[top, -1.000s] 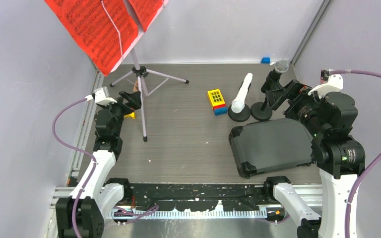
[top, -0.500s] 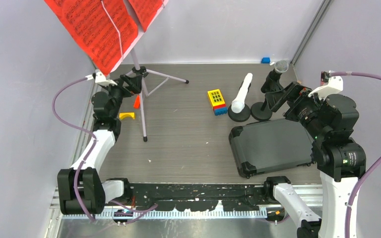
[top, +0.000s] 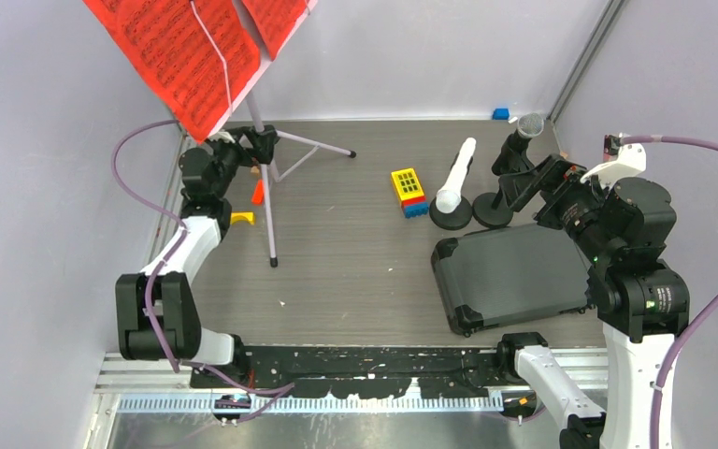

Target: Pack up the instrument practice props

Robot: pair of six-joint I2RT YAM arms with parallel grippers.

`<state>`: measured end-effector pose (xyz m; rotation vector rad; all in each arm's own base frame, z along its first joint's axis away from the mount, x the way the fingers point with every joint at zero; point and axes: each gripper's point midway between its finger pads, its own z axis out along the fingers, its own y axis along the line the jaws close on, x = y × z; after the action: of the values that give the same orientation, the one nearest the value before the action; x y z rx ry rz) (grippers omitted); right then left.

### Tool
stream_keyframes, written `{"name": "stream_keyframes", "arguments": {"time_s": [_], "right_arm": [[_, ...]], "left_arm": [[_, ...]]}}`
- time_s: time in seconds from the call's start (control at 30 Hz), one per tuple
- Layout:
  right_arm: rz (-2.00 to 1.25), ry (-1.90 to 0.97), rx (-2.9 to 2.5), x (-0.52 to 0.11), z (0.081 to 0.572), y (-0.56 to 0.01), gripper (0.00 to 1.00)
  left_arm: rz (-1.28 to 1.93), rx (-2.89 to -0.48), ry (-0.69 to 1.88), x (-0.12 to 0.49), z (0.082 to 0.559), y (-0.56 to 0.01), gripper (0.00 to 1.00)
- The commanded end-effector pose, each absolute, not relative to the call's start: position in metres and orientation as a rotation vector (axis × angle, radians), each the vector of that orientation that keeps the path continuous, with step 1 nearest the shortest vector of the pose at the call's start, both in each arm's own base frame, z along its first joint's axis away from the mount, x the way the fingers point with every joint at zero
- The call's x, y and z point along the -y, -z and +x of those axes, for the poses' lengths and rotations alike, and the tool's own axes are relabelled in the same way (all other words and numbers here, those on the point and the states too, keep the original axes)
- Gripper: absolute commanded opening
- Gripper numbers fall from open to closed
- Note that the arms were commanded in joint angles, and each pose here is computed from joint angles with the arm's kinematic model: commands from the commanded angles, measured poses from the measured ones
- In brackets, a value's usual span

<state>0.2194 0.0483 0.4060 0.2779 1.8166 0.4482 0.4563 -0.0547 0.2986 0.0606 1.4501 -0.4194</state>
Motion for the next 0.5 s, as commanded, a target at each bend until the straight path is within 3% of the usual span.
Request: {"name": "stream_keyframes", "arguments": {"time_s": [0.0,0.47], "right_arm": [[0.252,-0.464,-1.814,-0.052,0.22,-0.408,1.0],[0.252,-0.476,-1.837,-0.055,0.226,-0.403,1.0]], "left_arm": [[0.164,-1.349,0.39,0.058,0.468,-0.331,0.87],[0.219,-1.364,0.449,0.062,0.501,-0.318,0.74]]}}
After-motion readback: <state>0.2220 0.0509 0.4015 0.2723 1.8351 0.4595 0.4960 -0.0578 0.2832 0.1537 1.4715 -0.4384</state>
